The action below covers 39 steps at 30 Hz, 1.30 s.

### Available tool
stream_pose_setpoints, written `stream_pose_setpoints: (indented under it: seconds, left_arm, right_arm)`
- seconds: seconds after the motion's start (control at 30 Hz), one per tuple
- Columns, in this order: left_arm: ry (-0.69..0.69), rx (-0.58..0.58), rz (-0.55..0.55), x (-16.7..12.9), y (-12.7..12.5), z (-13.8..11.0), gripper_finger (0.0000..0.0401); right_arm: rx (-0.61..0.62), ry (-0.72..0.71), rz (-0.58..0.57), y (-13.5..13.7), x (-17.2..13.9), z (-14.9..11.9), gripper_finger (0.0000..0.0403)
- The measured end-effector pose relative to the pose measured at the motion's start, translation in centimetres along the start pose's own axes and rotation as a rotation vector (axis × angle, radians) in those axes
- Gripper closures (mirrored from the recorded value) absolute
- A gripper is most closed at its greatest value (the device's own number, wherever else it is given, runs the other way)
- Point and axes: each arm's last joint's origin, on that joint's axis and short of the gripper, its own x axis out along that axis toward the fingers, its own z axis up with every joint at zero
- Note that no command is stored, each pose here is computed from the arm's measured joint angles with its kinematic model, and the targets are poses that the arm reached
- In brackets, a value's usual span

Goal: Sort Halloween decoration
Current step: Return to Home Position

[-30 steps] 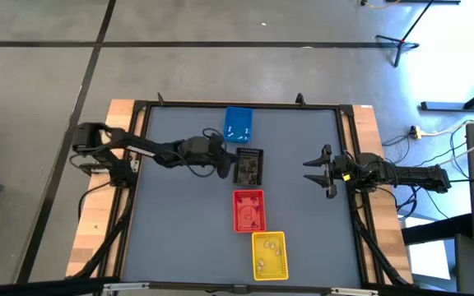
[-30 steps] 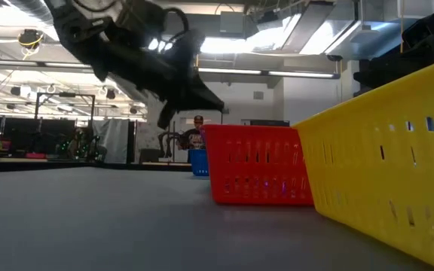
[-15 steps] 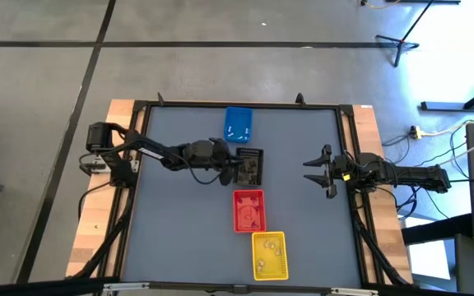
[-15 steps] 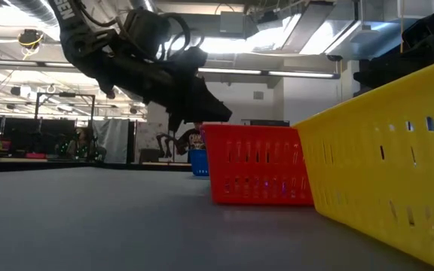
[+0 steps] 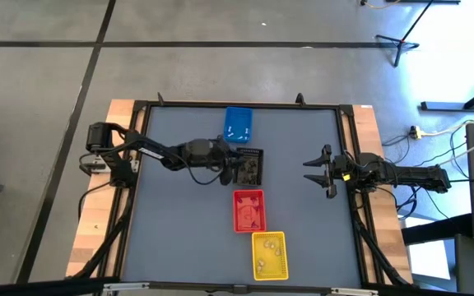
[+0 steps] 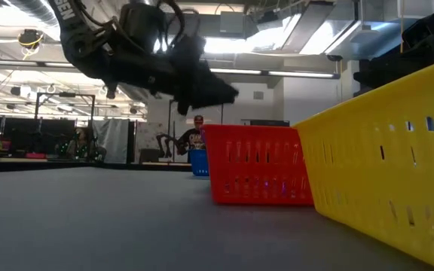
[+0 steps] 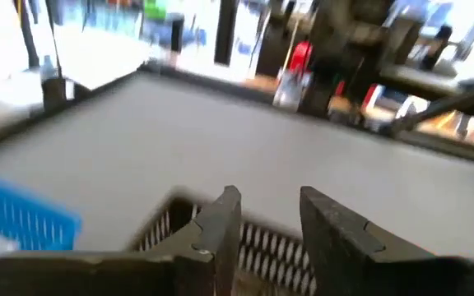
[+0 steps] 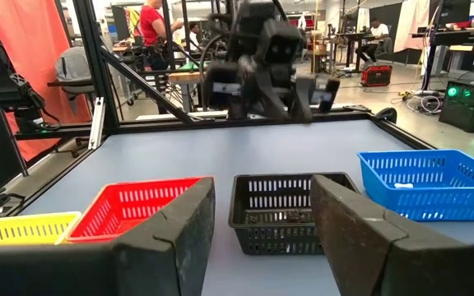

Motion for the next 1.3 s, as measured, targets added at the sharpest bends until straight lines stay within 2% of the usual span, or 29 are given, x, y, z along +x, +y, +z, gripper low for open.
stream_pose_setpoints:
  seconds: [0.13,0.4,0.6,0.77,0.87,1.03,1.3]
  left_arm:
    - [-0.121,0.059,-0.05,-0.1,-0.3,1.3,0.0293]
    - [-0.219,0.11,-0.199,-2.3,0.3,5.3,0.0342]
    - [-0.147,0.139,-0.289,-5.1,1.3,7.7,0.0394]
    - [-0.076,0.217,-0.304,-7.6,1.2,8.6,0.04]
    - [-0.059,0.223,-0.265,-9.0,1.1,7.8,0.0401]
    - [-0.062,0.217,-0.189,-11.4,1.4,5.2,0.0401]
    - [-0.115,0.148,-0.206,-15.2,1.5,0.4,0.0401]
  right_arm:
    - [0.0,0.0,0.0,0.0,0.0,0.0,0.0205]
    - [0.0,0.0,0.0,0.0,0.0,0.0,0.0205]
    - [0.0,0.0,0.0,0.0,0.0,0.0,0.0205]
    - [0.0,0.0,0.0,0.0,0.0,0.0,0.0205]
    - [0.0,0.0,0.0,0.0,0.0,0.0,0.0205]
    - [0.0,0.0,0.0,0.0,0.0,0.0,0.0205]
    - [0.0,0.0,0.0,0.0,0.0,0.0,0.0205]
